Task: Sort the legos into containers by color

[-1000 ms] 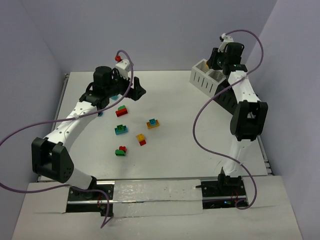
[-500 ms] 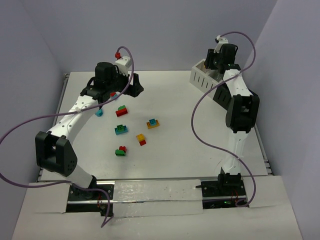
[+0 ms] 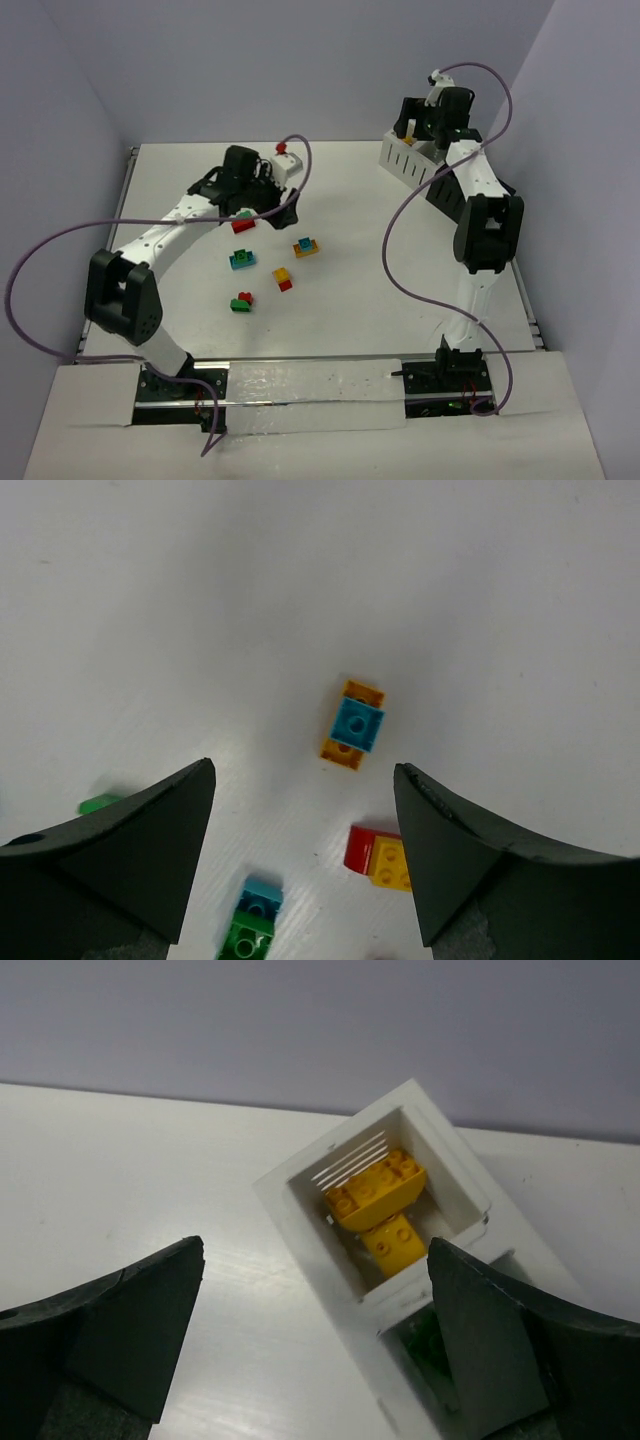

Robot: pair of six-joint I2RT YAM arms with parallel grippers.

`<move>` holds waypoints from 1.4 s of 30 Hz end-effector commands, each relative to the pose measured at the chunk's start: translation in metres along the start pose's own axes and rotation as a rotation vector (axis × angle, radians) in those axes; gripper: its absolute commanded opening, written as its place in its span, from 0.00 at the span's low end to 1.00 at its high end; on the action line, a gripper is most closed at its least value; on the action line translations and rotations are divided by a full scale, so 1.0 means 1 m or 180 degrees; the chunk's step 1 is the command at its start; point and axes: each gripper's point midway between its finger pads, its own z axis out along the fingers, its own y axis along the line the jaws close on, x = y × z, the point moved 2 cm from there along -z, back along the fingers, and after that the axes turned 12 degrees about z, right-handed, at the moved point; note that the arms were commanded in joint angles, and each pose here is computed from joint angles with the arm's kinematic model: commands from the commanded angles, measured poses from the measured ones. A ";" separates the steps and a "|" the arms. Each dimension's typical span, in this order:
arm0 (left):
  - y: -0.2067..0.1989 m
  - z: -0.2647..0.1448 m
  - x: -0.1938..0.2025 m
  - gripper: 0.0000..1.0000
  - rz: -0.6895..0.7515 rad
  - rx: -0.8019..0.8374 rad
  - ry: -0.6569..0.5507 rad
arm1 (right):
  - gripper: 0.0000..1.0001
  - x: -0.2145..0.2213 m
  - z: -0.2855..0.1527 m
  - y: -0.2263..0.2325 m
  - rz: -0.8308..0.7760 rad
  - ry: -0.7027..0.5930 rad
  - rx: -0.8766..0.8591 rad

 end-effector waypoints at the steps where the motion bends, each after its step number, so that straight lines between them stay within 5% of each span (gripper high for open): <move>1: -0.036 0.023 0.019 0.81 0.0245 0.0469 0.0393 | 1.00 -0.060 -0.073 0.048 -0.0092 -0.0453 -0.0247; 12: -0.055 0.081 0.053 0.77 0.0387 0.0728 0.1047 | 1.00 -0.020 -0.146 0.066 -0.0133 -0.0231 -0.0406; 34: -0.055 0.106 0.074 0.57 0.0672 0.0826 0.1355 | 1.00 -0.012 -0.150 0.054 -0.0134 -0.0154 -0.0306; 42: -0.050 0.097 0.058 0.21 0.0754 0.0704 0.1092 | 1.00 -0.008 -0.152 0.060 -0.0119 -0.0103 -0.0410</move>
